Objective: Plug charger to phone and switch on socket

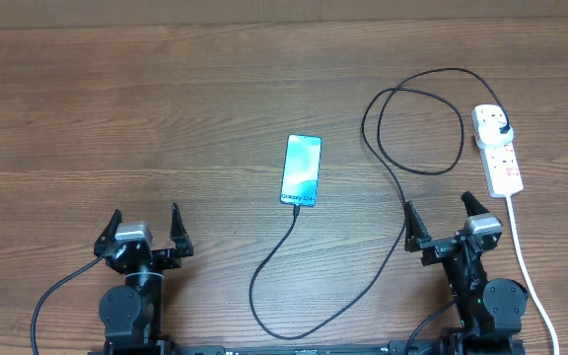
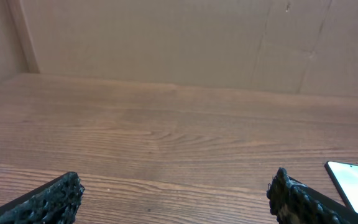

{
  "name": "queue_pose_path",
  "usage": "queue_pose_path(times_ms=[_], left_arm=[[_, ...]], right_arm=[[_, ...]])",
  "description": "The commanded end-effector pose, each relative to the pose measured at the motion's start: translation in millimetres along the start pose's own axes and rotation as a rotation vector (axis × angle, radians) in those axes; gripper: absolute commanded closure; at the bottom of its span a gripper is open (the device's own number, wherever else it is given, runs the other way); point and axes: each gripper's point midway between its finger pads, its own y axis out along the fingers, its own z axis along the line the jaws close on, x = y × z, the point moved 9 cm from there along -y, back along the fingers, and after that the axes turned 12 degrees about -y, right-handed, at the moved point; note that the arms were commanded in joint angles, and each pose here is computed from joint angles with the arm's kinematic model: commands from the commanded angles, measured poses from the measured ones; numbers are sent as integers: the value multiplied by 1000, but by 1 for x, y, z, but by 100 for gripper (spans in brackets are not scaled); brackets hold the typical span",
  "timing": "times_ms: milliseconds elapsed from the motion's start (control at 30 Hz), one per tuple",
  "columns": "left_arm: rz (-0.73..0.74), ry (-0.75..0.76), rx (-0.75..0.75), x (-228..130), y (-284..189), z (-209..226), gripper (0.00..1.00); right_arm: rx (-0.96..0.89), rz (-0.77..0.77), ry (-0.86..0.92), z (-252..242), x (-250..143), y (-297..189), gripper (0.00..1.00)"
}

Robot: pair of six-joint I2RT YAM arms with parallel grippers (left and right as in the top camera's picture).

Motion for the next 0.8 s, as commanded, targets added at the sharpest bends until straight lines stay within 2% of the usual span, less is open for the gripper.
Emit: queue_pose_path(times_ms=[0,767], left_arm=[[-7,15,-11,0,0,0,0],[-7,15,-11,0,0,0,0]], right_arm=[[10,-8,4,2,-2,0,0],[-5,-7,4,0,-2,0,0]])
